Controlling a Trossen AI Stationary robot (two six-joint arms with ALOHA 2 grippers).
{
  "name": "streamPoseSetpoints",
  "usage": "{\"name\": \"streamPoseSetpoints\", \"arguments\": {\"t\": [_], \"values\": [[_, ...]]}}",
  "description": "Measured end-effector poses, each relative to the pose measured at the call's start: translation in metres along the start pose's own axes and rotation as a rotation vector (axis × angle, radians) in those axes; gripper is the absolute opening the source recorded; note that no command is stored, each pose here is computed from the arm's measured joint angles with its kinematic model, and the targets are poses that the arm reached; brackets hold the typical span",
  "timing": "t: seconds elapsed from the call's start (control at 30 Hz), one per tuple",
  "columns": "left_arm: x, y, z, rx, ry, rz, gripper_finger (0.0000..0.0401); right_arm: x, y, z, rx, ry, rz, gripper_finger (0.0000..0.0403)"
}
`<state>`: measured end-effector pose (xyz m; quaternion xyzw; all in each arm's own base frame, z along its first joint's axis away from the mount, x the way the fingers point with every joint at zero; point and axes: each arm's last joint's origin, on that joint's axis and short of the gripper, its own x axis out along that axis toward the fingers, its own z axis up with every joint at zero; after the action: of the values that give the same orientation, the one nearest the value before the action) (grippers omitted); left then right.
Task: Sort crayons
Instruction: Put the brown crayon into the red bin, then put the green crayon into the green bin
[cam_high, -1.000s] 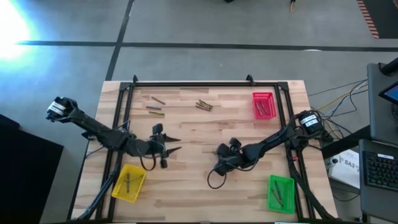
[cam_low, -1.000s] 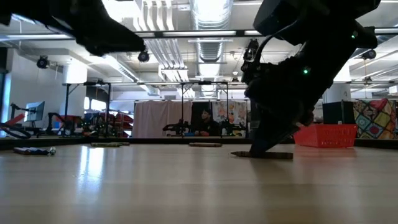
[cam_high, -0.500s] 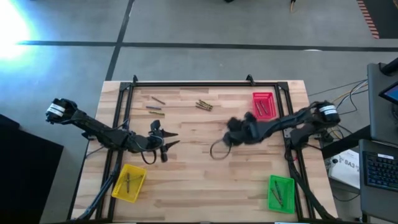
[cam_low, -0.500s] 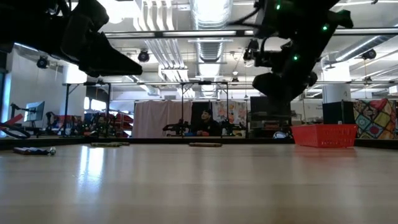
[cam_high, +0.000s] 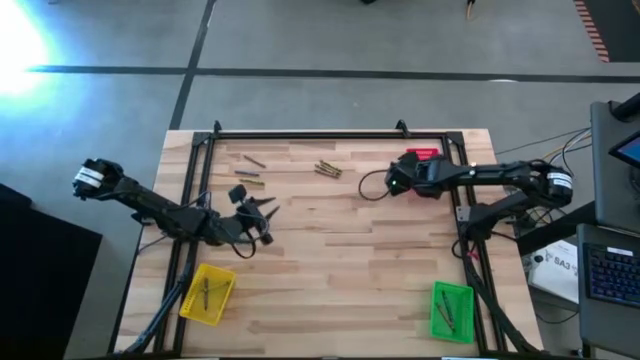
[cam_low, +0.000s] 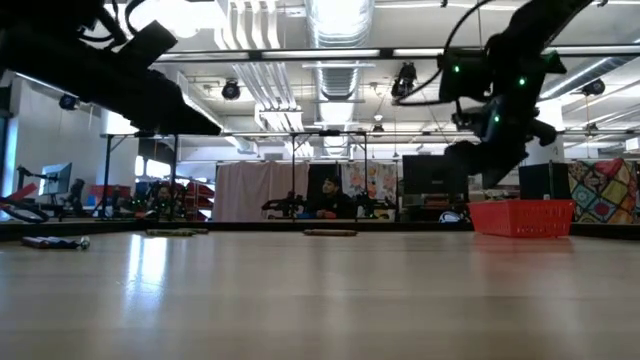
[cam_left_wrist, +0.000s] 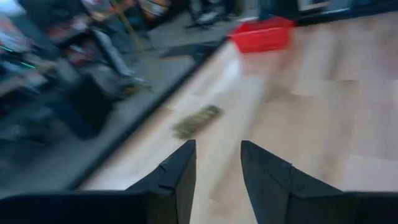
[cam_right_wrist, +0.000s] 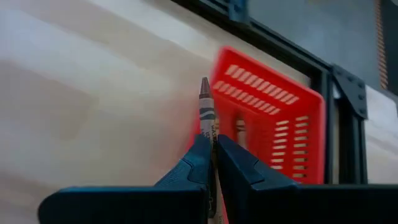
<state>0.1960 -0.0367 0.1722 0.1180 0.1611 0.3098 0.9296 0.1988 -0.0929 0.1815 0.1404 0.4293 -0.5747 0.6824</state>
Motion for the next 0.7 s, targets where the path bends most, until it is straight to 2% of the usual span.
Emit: {"name": "streamPoseSetpoints", "arguments": {"t": [0.1,0.27,0.4,0.57,0.7], "values": [[0.008,0.008,0.005,0.001,-0.022,0.045,0.0093,0.015,-0.009,-0.003,0.035,0.012,-0.058,0.0013],[0.025,0.021,0.005,-0.022,-0.007,-0.035,0.0078,0.033,-0.022,-0.005,0.105,0.032,-0.129,0.0013],[0.036,0.031,0.001,-0.054,0.016,-0.061,0.0077,0.039,-0.028,-0.004,0.114,0.047,-0.158,0.0021],[0.047,0.046,0.000,-0.085,0.023,-0.063,0.0077,0.039,-0.028,-0.004,0.065,0.052,-0.151,0.0072],[0.056,0.059,-0.002,-0.117,0.015,-0.139,0.0077,0.039,-0.027,-0.003,0.068,0.052,-0.143,0.0117]]}}
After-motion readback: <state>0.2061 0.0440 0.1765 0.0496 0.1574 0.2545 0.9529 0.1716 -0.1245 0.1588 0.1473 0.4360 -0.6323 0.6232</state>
